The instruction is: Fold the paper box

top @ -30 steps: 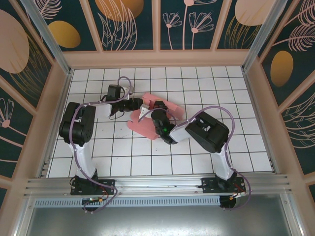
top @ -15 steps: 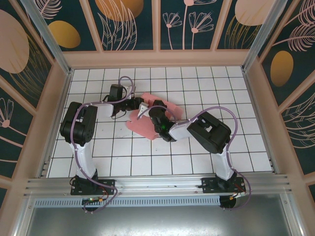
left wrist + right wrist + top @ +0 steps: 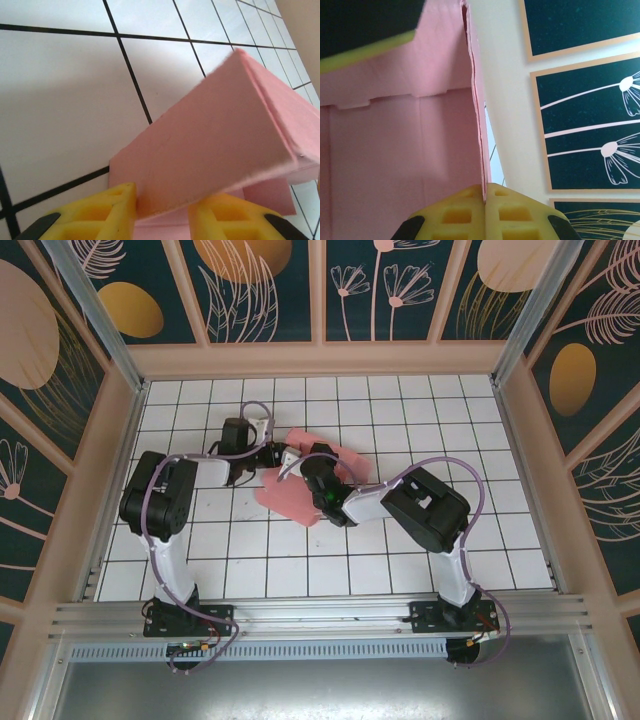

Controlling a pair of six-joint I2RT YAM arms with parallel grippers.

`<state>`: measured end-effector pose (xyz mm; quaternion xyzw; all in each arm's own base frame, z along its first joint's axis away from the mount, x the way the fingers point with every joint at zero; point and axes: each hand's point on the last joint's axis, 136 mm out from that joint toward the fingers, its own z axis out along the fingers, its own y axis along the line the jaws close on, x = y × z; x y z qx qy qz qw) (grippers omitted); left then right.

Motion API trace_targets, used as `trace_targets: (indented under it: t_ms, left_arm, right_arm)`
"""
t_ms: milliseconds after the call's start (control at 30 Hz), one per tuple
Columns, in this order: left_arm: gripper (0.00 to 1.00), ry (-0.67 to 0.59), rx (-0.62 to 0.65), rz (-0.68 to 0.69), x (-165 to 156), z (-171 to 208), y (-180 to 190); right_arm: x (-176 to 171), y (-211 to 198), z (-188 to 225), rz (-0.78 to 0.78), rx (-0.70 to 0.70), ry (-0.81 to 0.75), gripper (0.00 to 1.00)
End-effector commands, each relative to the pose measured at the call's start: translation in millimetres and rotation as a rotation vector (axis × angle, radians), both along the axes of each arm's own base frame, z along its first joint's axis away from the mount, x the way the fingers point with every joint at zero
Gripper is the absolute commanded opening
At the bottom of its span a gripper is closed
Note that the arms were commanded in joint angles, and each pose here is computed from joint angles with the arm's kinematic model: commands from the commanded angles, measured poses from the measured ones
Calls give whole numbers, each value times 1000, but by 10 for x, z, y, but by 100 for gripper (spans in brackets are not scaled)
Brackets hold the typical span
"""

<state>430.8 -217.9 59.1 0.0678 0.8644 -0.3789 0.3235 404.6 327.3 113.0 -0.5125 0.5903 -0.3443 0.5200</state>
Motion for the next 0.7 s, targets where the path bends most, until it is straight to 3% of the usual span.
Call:
trace_targets:
  t_ms: [0,667]
  left_arm:
    - [31,-199,3,3,25,322,1]
    - [29,-267,59,-13,-100,177,-9]
  right_arm:
    - [-107,110,-155,58,-10,73,0]
    - [-125,167,-109,68,-30,58,0]
